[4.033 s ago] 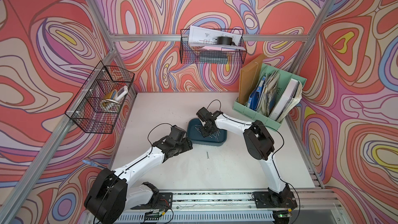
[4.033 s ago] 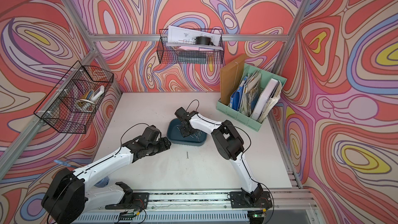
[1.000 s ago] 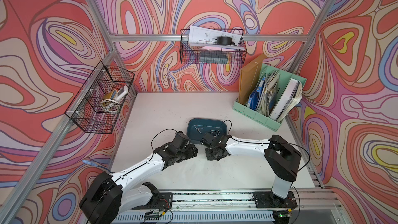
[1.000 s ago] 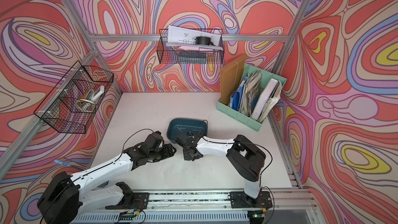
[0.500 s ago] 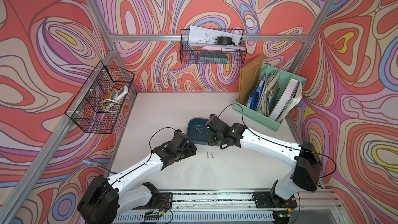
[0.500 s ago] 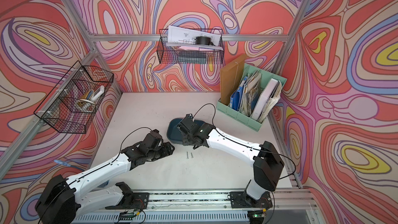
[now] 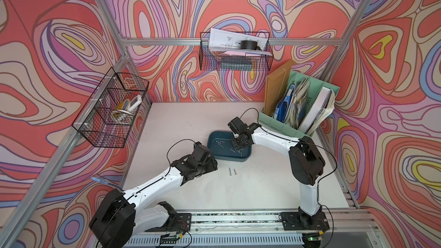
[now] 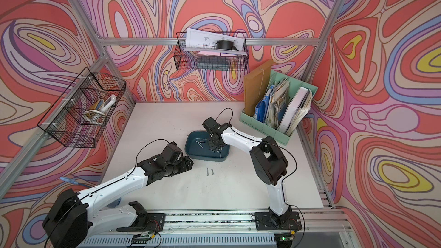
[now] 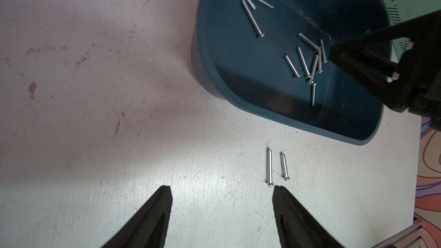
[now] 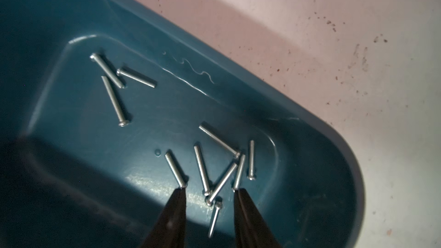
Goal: Take out the screws from the storage box
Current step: Pick up the screw from the storage box.
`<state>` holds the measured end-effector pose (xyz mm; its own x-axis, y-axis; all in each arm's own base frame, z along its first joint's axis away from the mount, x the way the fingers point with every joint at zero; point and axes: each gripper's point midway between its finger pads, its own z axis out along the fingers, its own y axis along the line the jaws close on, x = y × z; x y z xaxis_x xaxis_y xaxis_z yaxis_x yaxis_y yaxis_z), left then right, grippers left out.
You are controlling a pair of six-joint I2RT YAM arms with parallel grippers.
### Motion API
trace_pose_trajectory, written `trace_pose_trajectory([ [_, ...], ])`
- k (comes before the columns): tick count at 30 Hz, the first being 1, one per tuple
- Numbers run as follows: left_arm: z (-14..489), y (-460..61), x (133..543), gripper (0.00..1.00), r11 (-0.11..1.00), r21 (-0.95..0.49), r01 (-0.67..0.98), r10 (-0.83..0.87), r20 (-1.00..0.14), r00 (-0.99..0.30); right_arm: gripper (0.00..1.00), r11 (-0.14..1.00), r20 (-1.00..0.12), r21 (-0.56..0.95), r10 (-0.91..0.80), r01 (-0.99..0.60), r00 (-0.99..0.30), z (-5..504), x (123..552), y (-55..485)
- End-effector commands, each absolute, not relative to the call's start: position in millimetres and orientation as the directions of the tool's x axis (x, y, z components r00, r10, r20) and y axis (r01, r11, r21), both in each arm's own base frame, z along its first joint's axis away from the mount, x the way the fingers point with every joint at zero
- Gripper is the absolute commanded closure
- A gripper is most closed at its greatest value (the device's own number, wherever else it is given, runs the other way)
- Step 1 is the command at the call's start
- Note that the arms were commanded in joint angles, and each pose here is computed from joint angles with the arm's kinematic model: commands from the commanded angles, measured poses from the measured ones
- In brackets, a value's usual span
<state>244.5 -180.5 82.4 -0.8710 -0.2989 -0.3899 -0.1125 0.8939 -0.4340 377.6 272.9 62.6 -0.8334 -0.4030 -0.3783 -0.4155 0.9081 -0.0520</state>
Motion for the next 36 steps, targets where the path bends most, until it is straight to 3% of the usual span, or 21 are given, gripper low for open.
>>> trace_pose_trajectory([
  [1,88.1,-181.8,250.6,0.27,0.909,-0.407,-0.091,-0.273,-0.415,-0.868,0.63,0.859,-0.402,-0.084,-0.492,-0.505,-0.772,62.6,398.3,274.3],
  [24,82.4,-181.1,253.3,0.27,0.915,-0.391,-0.097,-0.269,-0.414,-0.87,0.66,0.833,-0.3,-0.054,-0.539,-0.55,-0.787,10.7,404.7,270.2],
  [28,81.5,-181.2,252.6,0.27,0.915,-0.391,-0.097,-0.269,-0.412,-0.871,0.7,0.839,-0.279,-0.032,-0.529,-0.543,-0.801,4.4,397.3,268.6],
  [36,82.9,-182.0,252.0,0.27,0.912,-0.399,-0.098,-0.273,-0.41,-0.87,0.91,0.871,-0.262,0.05,-0.461,-0.489,-0.848,4.7,382.3,271.7],
])
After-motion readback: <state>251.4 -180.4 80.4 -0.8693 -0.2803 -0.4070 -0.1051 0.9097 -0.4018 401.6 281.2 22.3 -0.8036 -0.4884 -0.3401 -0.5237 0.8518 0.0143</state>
